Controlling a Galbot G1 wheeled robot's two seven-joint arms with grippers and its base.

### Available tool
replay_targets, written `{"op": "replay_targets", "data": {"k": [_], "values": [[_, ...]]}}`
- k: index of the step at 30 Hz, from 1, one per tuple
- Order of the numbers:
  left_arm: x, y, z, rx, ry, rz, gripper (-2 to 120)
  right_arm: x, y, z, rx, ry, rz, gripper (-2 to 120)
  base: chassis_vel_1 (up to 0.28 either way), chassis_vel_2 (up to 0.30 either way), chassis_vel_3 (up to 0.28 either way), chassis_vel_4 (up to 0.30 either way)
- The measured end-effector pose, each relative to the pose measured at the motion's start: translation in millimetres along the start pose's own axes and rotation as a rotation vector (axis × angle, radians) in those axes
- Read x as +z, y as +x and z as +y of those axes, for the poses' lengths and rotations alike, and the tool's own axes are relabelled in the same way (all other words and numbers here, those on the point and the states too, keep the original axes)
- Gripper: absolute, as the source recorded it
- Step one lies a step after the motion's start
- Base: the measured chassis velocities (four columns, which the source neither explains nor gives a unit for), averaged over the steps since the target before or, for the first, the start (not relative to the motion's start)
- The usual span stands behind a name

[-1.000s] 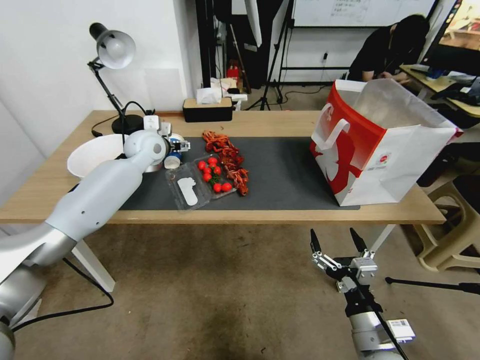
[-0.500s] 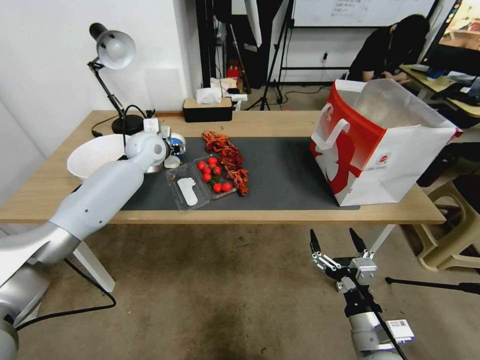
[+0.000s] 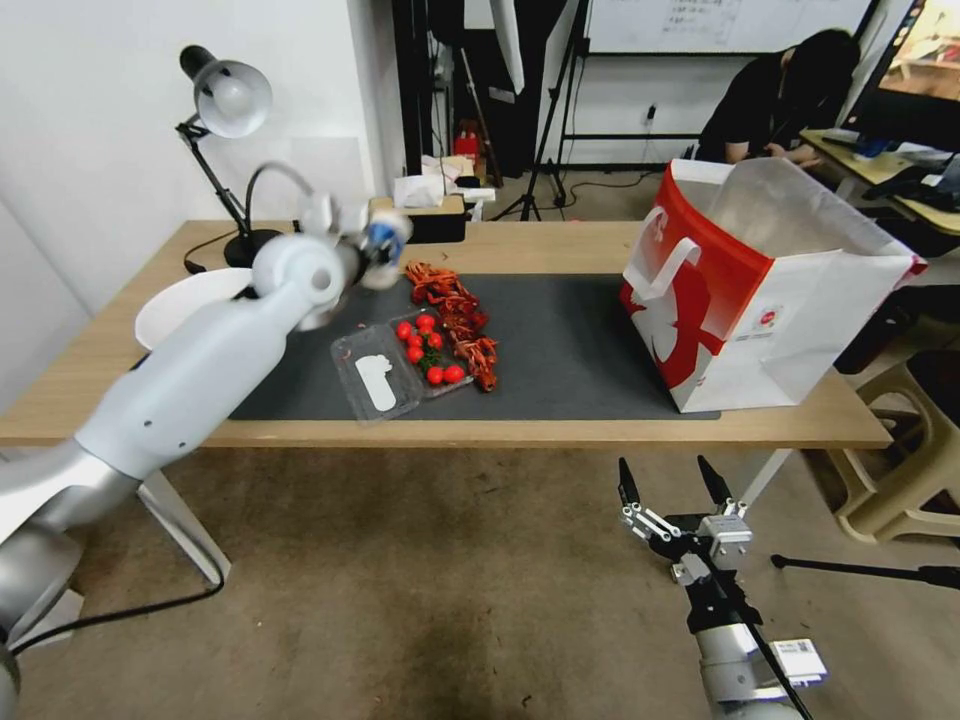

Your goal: Pick up the trash from the table and place it into the takeout bag.

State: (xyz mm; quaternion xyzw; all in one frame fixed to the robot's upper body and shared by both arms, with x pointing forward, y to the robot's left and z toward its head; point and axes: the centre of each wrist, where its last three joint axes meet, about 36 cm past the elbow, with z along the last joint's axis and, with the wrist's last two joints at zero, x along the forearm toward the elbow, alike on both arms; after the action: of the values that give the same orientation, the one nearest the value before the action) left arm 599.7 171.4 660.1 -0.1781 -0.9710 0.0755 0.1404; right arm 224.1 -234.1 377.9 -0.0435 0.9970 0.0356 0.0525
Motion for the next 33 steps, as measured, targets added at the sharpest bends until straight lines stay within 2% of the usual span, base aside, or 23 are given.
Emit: {"op": "replay_targets", "data": {"k": [1,3,4,6,7,8,9,10,11,13,14,15,17,18,22,23,25,29,33], "values": [[-6.9,1,-21.2,0.071,-0.009,-0.026,5,-1,0,1,0.001,-0.001,-0.001,100,0.0,0.0,0.0,0.0],[-8.6,1,-26.7,0.089,-0.011,-0.031,5,-1,0,1,0.001,-0.001,-0.002,100,0.0,0.0,0.0,0.0],[-16.9,2,-52.8,0.175,-0.03,-0.061,3,-2,0,1,0.003,-0.002,-0.004,100,0.0,0.0,0.0,0.0],[-29.8,0,-93.1,0.263,-0.075,-0.082,2,-3,2,1,0.01,-0.001,-0.004,100,0.0,0.0,0.0,0.0],[-29.8,0,-93.1,0.263,-0.075,-0.082,2,-3,2,1,0.01,-0.001,-0.004,100,0.0,0.0,0.0,0.0],[-35.8,0,-110.6,0.297,-0.088,-0.091,2,-3,2,1,0.012,-0.001,-0.003,100,0.0,0.0,0.0,0.0],[-44.7,-4,-139.0,0.341,-0.106,-0.102,2,-3,3,0,0.018,0.0,-0.003,100,0.0,0.0,0.0,0.0],[-47.2,-7,-150.1,0.358,-0.111,-0.106,2,-3,3,0,0.021,0.0,-0.003,100,0.0,0.0,0.0,0.0],[-47.2,-7,-150.1,0.358,-0.111,-0.106,2,-3,3,0,0.021,0.0,-0.003,100,0.0,0.0,0.0,0.0],[-52.3,-19,-180.7,0.403,-0.127,-0.129,2,-3,4,0,0.028,0.0,-0.006,100,0.0,0.0,0.0,0.0],[-51.2,-25,-192.7,0.421,-0.141,-0.136,2,-3,4,0,0.031,-0.001,-0.007,100,0.0,0.0,0.0,0.0],[-51.2,-25,-192.7,0.421,-0.141,-0.136,2,-3,4,0,0.031,-0.001,-0.007,100,0.0,0.0,0.0,0.0],[-45.0,-37,-224.0,0.464,-0.171,-0.14,2,-2,4,-1,0.036,0.0,-0.008,100,0.0,0.0,0.0,0.0],[-45.0,-37,-224.0,0.464,-0.171,-0.14,2,-2,4,-1,0.036,0.0,-0.008,100,0.0,0.0,0.0,0.0],[-23.6,-43,-290.3,0.537,-0.212,-0.12,2,-2,3,-3,0.045,0.004,-0.009,100,0.0,0.0,0.0,0.0],[-23.6,-43,-290.3,0.537,-0.212,-0.12,2,-2,3,-3,0.045,0.004,-0.009,100,0.0,0.0,0.0,0.0],[-16.2,-47,-303.3,0.542,-0.227,-0.111,2,-2,2,-3,0.049,0.004,-0.011,100,0.0,0.0,0.0,0.0],[-6.3,-54,-310.0,0.532,-0.261,-0.107,2,-2,2,-4,0.055,0.002,-0.013,100,0.0,0.0,0.0,0.0],[2.4,-58,-309.7,0.524,-0.284,-0.104,12,-2,2,-3,0.06,-0.003,-0.017,100,0.0,0.0,0.0,0.0]]}}
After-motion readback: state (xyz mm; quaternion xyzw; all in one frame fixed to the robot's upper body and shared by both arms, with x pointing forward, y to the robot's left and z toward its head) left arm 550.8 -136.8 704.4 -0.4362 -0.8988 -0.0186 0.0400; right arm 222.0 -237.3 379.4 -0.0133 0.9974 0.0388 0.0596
